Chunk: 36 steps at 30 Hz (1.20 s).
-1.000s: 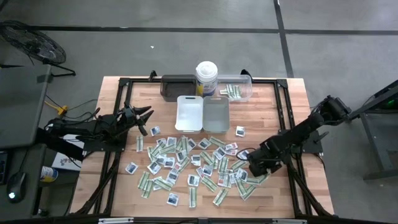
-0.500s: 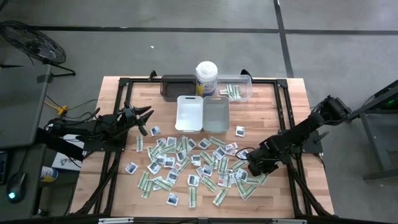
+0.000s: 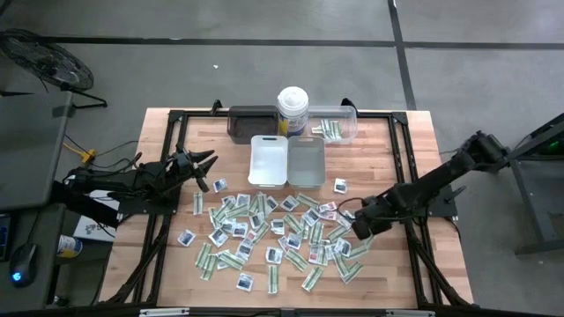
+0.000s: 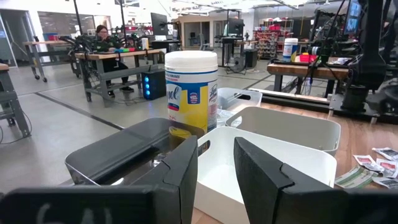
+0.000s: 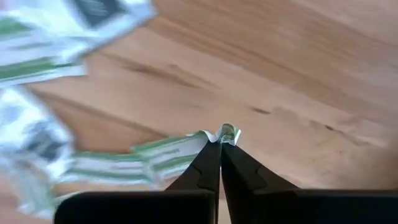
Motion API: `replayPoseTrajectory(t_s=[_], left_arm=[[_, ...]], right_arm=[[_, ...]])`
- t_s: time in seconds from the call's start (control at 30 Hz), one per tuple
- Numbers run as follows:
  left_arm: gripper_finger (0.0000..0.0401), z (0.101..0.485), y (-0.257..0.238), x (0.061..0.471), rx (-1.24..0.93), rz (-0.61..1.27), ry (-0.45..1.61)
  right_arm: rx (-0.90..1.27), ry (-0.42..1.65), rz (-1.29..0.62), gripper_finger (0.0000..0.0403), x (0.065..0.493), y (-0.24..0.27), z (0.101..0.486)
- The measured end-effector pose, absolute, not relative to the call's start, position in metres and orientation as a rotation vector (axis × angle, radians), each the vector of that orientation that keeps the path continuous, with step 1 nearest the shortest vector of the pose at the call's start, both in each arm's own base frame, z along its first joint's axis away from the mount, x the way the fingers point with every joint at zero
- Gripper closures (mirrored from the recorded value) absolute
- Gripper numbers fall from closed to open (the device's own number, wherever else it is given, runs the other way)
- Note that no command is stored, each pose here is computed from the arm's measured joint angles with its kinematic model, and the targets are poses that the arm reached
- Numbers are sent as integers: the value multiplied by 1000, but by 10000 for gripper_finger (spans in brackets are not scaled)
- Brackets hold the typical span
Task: Pick & Place First Aid Supplies
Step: Put the band aid into the transparent bin
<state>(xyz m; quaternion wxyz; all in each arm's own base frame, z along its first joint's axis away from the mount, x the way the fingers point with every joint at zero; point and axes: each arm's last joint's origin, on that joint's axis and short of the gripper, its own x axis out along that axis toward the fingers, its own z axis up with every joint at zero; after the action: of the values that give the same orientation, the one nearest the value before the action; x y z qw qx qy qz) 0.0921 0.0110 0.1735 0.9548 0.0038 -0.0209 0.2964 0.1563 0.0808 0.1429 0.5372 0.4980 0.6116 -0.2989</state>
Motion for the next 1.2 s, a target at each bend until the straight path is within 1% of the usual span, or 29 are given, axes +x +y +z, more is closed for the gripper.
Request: replayPoseTrajectory(t_s=[0.2, 0.53, 0.9, 1.2], left_arm=[[300, 174, 11, 92, 8, 602, -43], [300, 174, 11, 92, 7, 602, -43], [300, 174, 11, 92, 8, 602, -43], [300, 173, 11, 92, 8, 602, -42]], right_arm=[[1203, 1350, -679, 402, 148, 68, 162], [1165, 1095, -592, 403, 138, 40, 189], [1090, 789, -560, 403, 154, 7, 203], [1088, 580, -692, 402, 158, -38, 210]])
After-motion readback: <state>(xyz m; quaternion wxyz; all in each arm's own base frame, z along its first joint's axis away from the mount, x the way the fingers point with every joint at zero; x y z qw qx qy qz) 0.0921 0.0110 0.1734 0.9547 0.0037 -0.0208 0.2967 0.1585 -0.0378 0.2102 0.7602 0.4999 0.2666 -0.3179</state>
